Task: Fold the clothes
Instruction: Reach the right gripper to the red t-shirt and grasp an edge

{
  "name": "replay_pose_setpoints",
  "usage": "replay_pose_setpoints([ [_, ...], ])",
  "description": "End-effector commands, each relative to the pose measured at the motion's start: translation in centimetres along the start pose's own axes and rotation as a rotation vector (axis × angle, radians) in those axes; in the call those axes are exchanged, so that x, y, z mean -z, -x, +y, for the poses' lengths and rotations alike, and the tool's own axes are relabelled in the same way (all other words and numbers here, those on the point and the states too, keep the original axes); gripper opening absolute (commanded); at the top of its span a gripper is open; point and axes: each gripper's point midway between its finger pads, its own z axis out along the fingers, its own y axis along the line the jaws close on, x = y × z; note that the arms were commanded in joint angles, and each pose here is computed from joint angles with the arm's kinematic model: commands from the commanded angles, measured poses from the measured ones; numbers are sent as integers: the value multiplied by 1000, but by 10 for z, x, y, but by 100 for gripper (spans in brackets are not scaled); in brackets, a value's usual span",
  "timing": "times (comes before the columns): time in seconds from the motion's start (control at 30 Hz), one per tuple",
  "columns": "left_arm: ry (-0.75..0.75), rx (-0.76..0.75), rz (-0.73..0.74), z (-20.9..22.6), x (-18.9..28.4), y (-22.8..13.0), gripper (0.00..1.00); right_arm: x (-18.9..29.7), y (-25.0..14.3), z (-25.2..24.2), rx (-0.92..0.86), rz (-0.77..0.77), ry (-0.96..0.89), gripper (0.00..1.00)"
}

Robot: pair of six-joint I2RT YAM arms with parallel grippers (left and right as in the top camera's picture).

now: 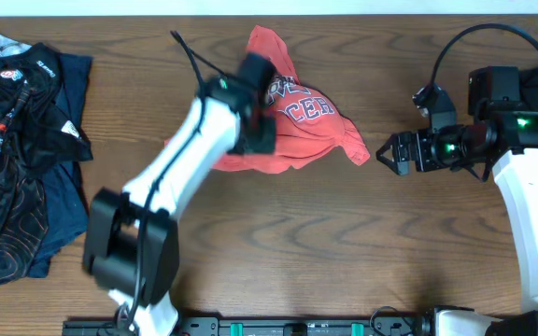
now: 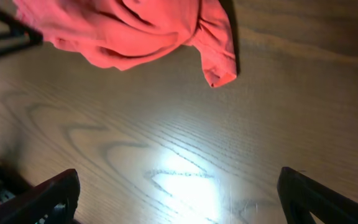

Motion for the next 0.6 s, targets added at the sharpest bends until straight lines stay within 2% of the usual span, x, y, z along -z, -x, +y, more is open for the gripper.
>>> replay_pose_setpoints([
  [0.0, -4, 30, 10, -2, -9, -25, 49, 11, 6, 5, 32, -32, 5, 99],
  [0.13, -35, -5, 26, -13, -30, -40, 49, 11, 5, 16, 28, -34, 72, 99],
  [0.17, -42, -11, 15, -16, -34, -39, 54, 12, 4, 20, 26, -33, 94, 99],
  [0.37, -124, 9, -43, -25, -54, -12, 66, 12, -2, 32, 45, -14, 158, 99],
  [0.57, -152, 72, -4, -16, -85, -5, 67, 11, -10, 40, 56, 24, 171, 99],
])
